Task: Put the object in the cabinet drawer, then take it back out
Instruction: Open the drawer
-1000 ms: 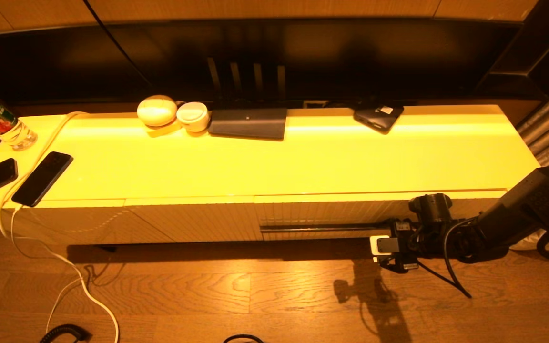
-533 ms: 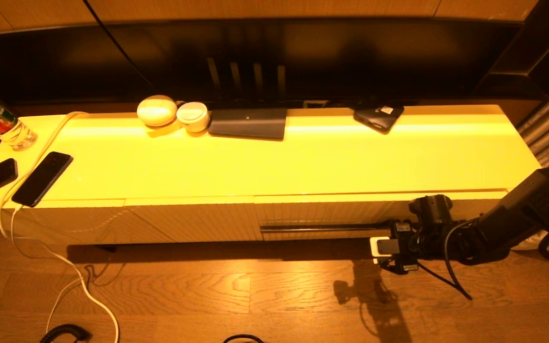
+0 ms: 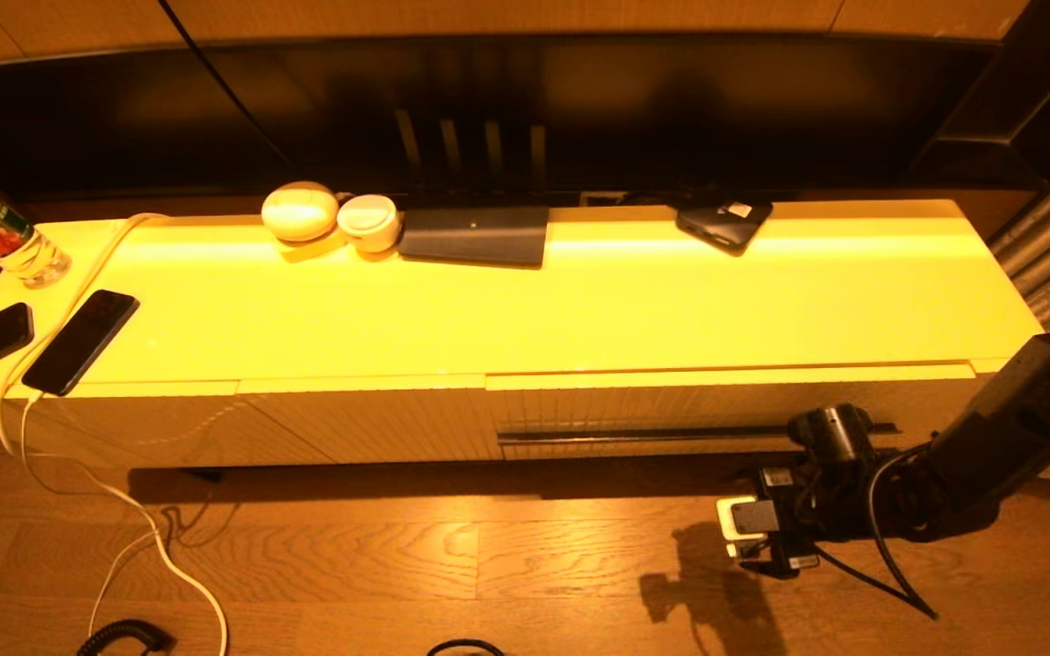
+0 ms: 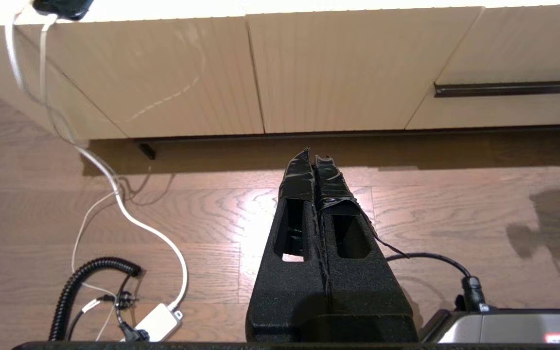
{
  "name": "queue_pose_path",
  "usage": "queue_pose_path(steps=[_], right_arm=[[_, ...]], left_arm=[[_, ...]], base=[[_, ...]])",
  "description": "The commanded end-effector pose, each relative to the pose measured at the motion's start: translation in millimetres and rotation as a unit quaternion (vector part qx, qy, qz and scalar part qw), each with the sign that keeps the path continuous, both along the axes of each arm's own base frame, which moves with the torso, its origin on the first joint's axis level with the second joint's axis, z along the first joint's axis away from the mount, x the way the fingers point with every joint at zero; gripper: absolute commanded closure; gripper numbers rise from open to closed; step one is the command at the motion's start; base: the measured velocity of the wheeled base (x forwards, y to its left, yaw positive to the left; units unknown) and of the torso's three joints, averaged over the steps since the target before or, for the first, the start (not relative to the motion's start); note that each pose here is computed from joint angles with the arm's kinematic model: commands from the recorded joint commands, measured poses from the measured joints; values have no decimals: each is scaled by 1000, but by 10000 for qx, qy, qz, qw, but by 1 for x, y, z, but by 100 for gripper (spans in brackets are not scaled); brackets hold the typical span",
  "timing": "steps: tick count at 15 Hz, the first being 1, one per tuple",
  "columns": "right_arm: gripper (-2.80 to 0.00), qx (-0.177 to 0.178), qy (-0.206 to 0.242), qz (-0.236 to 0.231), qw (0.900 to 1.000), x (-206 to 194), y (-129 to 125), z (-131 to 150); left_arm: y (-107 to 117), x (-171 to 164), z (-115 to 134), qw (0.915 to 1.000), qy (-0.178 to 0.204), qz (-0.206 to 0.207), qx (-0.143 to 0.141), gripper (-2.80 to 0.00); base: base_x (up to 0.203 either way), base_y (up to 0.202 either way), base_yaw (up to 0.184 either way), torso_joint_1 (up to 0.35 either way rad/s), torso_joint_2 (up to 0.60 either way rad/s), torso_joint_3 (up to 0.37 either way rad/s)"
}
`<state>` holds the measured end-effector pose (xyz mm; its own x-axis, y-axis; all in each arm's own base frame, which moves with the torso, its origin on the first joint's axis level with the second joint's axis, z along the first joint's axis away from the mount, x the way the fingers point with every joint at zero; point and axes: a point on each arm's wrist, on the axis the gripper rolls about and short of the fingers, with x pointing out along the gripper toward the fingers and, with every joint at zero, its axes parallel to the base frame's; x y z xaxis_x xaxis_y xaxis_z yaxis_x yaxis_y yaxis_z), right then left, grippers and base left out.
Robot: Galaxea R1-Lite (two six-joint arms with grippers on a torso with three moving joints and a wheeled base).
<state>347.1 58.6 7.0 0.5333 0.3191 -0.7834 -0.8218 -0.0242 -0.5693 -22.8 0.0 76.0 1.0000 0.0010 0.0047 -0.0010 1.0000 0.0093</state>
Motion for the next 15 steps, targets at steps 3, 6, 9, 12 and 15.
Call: queue_pose_path(steps=[3, 6, 9, 12, 15], right_arm=[[-280, -11, -42, 71, 10000, -16, -2, 14], [-280, 38, -304, 67, 9995, -9, -1, 28], [-280, 80, -440, 101, 9989, 1, 0, 29], [-280, 76, -471, 79, 9988, 12, 1, 22], [-280, 82, -598, 65, 9982, 25, 3, 17]], left_arm=[[0, 0, 0, 10000, 8, 3, 0, 0], [0, 0, 0, 10000, 8, 3, 0, 0], [0, 0, 0, 10000, 8, 3, 0, 0], [0, 0, -1, 10000, 13, 3, 0, 0], [0, 0, 0, 10000, 8, 3, 0, 0]], base=[[0, 0, 0, 0, 0, 0], [0, 0, 0, 0, 0, 0], [0, 0, 0, 0, 0, 0], [0, 0, 0, 0, 0, 0], [0, 0, 0, 0, 0, 0]])
